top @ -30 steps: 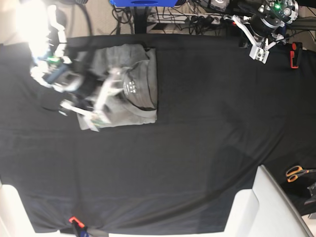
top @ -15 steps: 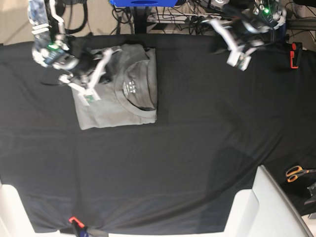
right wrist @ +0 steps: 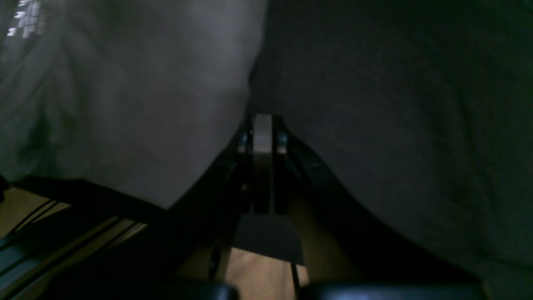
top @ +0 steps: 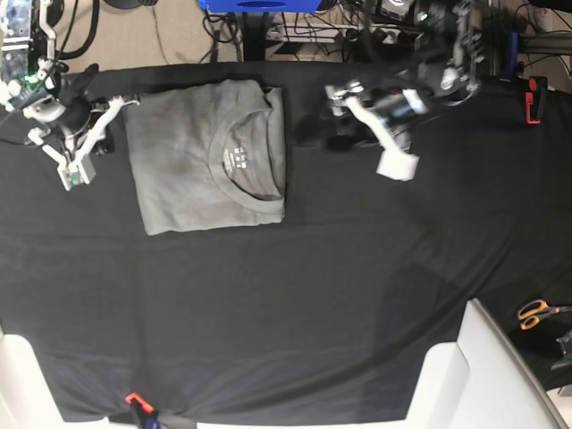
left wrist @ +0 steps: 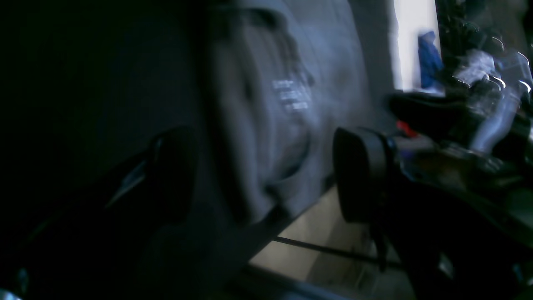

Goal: Fold the T-shirt properly
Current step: 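Grasp the folded shirt's edge with the left gripper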

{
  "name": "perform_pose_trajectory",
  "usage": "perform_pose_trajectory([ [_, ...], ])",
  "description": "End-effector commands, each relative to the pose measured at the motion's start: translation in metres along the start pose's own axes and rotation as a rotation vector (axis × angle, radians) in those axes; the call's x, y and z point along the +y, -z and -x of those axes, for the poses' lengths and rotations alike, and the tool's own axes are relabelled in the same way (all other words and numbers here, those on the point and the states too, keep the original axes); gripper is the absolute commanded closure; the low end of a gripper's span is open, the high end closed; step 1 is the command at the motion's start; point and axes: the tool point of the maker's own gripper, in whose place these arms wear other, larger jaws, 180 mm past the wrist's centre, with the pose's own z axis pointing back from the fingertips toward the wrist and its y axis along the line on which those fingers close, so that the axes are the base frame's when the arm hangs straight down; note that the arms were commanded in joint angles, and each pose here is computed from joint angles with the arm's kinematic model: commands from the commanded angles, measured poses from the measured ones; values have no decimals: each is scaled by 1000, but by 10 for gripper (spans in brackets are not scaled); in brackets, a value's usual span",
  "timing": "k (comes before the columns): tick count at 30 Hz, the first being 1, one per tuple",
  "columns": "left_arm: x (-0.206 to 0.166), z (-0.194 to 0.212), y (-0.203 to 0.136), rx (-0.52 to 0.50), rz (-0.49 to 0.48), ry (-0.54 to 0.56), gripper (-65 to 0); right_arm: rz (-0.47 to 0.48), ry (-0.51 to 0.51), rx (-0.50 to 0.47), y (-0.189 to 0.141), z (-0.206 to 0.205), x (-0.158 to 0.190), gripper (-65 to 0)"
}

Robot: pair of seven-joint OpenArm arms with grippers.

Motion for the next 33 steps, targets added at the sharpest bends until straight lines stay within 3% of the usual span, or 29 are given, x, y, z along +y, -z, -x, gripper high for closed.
perform_pose_trajectory([
  [1, -4, -7, 3, -25, 35, 12, -494, 1, -5, -34, -3, -8, -2, -2],
  [10, 21, 35, 36, 101, -32, -62, -494, 5, -12, -21, -4, -3, -5, -2],
  [25, 40, 35, 75, 225, -66, -31, -492, 20, -1, -23, -6, -3, -11, -2],
  [29, 40, 33, 86, 240, -53, -52, -490, 47, 19, -29, -9, -3, -21, -2],
  [33, 24, 40, 100, 303, -5, -1, -485, 69, 30, -32, -11, -3, -29, -2],
])
